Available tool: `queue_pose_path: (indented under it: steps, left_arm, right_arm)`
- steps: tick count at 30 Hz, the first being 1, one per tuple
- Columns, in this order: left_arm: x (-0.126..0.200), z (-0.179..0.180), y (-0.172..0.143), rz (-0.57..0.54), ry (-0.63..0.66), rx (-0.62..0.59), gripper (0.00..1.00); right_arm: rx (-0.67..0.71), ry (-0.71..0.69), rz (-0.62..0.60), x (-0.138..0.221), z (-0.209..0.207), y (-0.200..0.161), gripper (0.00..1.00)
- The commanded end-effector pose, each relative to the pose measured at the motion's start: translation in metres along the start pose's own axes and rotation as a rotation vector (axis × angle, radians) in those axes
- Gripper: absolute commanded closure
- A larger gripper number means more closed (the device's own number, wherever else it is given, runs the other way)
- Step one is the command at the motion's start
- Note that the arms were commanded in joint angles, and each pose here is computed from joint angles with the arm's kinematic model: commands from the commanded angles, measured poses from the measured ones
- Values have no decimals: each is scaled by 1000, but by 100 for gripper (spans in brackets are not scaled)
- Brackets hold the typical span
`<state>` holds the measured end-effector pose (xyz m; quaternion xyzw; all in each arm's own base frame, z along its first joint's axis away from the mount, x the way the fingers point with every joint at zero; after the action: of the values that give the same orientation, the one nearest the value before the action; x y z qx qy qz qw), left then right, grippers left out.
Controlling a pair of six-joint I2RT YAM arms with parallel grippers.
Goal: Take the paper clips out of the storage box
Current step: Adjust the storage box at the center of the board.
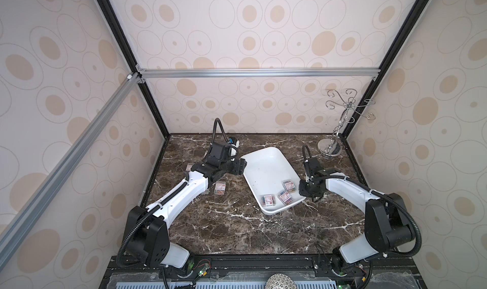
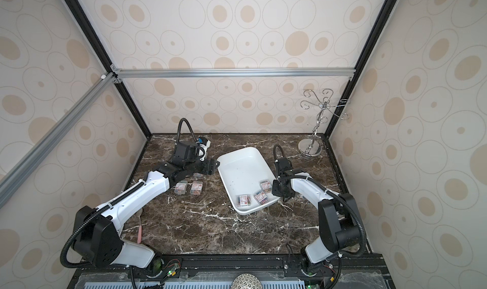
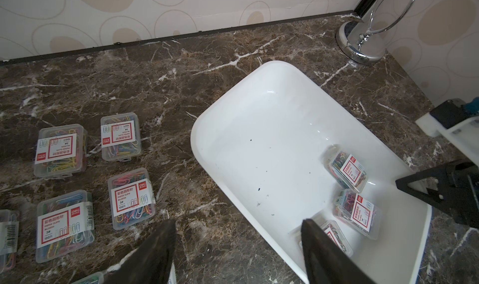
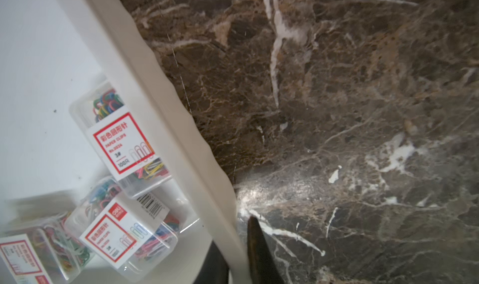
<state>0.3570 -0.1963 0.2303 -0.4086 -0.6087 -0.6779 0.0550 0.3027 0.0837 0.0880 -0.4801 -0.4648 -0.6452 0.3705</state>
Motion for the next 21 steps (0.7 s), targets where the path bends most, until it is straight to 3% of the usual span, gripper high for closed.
queue_pose_path:
  steps: [1, 10, 15, 18, 21]
  left_arm:
    - [13, -1, 1, -12, 15, -14, 24]
    - [21, -1, 0, -18, 18, -12, 24]
    - [20, -2, -3, -7, 13, -13, 24]
    - [21, -2, -6, -3, 16, -11, 24]
    - [21, -2, -7, -5, 12, -8, 24]
  right_arm:
    - [49, -44, 5, -1, -7, 14, 93]
    - [339, -107, 46, -13, 4, 60, 100]
    - [416, -144, 8, -10, 7, 85, 100]
    - [356, -103, -38, 4, 11, 102, 82]
    - [277, -57, -83, 19, 19, 113, 74]
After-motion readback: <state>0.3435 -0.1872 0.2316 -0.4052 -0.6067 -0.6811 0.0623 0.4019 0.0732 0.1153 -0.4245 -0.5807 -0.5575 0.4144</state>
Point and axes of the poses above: each gripper's point midway between its finger pads, its own x axis back along the fingers, its own z axis along the line the jaws close on, y = z × x, the point moved 3 cm from there along x, back along the fingers, and after that the axes turned 8 degrees about -x, right-handed, at the moved point
